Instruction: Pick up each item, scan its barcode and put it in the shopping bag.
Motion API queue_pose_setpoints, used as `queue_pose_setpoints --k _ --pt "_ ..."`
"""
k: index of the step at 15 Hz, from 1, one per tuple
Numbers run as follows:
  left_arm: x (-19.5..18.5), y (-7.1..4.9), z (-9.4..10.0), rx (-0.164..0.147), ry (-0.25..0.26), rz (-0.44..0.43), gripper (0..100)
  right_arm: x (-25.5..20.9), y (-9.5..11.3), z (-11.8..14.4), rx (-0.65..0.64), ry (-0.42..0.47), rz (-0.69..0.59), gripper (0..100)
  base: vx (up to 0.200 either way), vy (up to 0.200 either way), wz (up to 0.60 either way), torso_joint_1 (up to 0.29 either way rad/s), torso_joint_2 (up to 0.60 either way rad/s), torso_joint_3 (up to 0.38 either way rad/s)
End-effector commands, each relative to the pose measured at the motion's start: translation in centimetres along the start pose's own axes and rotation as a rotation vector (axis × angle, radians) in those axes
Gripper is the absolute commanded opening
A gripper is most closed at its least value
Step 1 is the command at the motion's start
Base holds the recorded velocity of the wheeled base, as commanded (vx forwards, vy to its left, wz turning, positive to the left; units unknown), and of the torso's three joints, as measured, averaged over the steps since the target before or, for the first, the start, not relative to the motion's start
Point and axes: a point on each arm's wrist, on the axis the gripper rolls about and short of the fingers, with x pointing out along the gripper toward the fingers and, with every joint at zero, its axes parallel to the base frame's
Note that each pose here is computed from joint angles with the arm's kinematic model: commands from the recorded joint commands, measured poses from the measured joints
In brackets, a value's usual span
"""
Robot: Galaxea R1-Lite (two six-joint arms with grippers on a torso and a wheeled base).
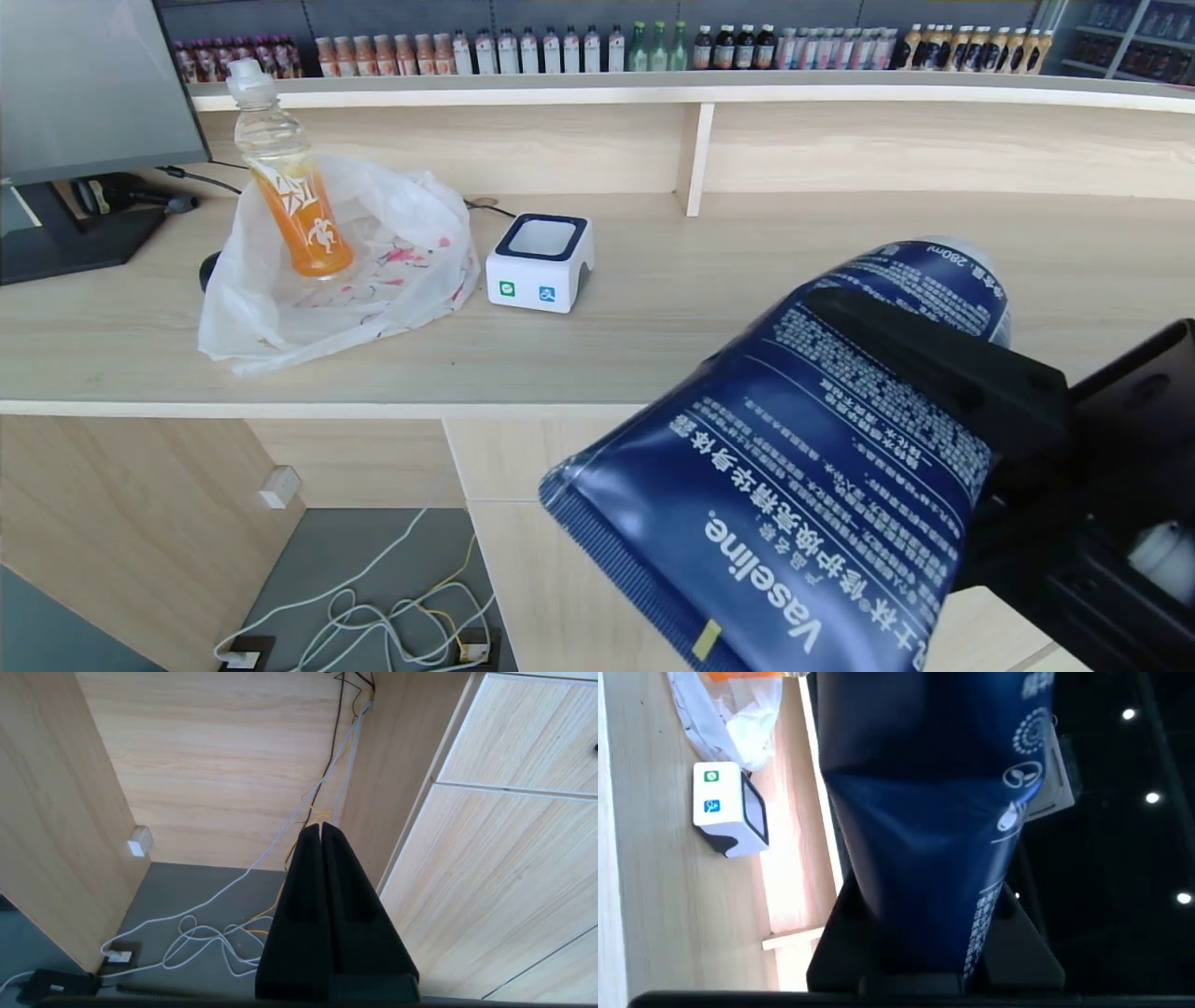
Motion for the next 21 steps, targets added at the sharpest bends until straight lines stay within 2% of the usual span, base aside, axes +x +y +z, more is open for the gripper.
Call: queue_pose_setpoints --k 1,9,21 --pt "0.0 0.0 0.0 -0.001 0.000 0.001 0 0.1 -0.5 -0.1 -0.024 0.004 -0.021 0 0.000 0.000 0.00 0.000 0.00 0.000" --pt "0.0 0.0 0.0 -0.001 0.000 0.001 0 0.3 -1.3 0.7 -0.123 -0.034 -0.058 0 0.000 0.000 0.00 0.000 0.00 0.000" --pt "0.0 0.0 0.0 -0.001 0.000 0.001 0 2.7 -0.6 3.0 -0.104 -0.100 -0.059 0 0.000 0.000 0.00 0.000 0.00 0.000"
